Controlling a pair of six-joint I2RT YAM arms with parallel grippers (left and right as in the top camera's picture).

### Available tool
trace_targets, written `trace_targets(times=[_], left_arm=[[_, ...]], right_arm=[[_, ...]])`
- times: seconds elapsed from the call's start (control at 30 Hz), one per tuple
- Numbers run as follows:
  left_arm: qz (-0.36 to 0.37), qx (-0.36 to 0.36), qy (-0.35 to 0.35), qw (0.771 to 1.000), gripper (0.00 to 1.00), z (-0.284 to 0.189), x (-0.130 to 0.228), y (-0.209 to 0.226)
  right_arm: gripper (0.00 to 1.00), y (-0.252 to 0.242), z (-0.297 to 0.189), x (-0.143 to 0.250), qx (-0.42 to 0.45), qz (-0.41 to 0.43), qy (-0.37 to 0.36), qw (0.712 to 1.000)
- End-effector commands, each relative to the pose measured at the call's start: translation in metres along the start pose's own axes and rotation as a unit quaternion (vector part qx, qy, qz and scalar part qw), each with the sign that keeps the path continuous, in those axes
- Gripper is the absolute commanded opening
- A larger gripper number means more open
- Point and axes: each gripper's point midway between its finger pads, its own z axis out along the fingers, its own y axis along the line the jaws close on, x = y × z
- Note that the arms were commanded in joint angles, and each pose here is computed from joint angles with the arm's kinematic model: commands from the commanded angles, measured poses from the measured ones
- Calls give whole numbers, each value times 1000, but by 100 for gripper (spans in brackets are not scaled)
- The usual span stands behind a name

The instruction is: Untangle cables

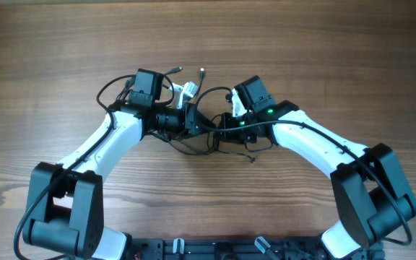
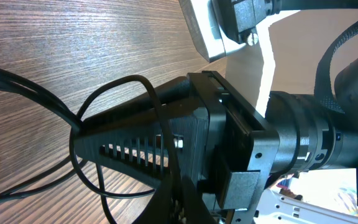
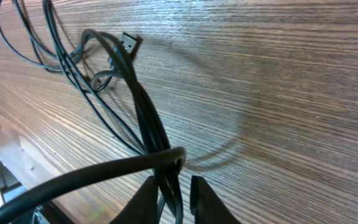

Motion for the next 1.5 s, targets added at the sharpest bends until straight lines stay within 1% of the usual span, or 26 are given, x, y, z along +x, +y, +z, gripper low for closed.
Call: trace_targets(times=[0.0,0.13,0.27,0.37,0.4,0.43,0.47,0.57,0.63,0.7,0.9,1.03,1.13,1.3,1.47], left_arm=[[20,19,-1,1000,4,-4,1,-12],[22,12,-5,1000,4,-4,-1,-10],[22,-8,-15,1000,4,-4,-4,-3],[25,-49,-27,998,4,-5,-7,12],[20,-73,-32,997,4,-6,-8,21],[14,-119,-40,992,4,-9,-8,37],[5,-160,-46,986,4,-13,-8,52],[-21,-287,-66,956,4,-34,-6,94],[-30,-342,-74,936,4,-46,-4,111],[-34,-371,-77,925,4,-54,-3,120],[-35,-383,-78,920,4,-57,-2,123],[-38,-384,-75,920,4,-57,0,123],[-41,-386,-70,919,4,-58,3,124],[-50,-394,-65,916,4,-61,7,127],[-88,-392,-79,912,4,-74,6,135]], right_arm=[[18,-3,7,6,-1,5,14,1000],[16,5,7,11,-23,8,29,999],[11,8,8,15,-26,5,36,999],[7,9,9,18,-23,2,39,999],[6,8,9,18,-20,2,38,999],[4,7,9,17,-16,3,37,999],[4,6,10,17,-14,3,36,999],[4,1,10,16,0,5,31,999],[4,-5,10,17,16,12,30,999],[4,-15,9,18,41,24,26,999],[4,-51,2,22,138,38,16,990],[4,-85,-11,26,229,84,-1,970],[4,-96,-17,26,253,90,-5,963],[4,-106,-23,23,264,112,-11,958],[4,-111,-27,21,267,123,-12,956]])
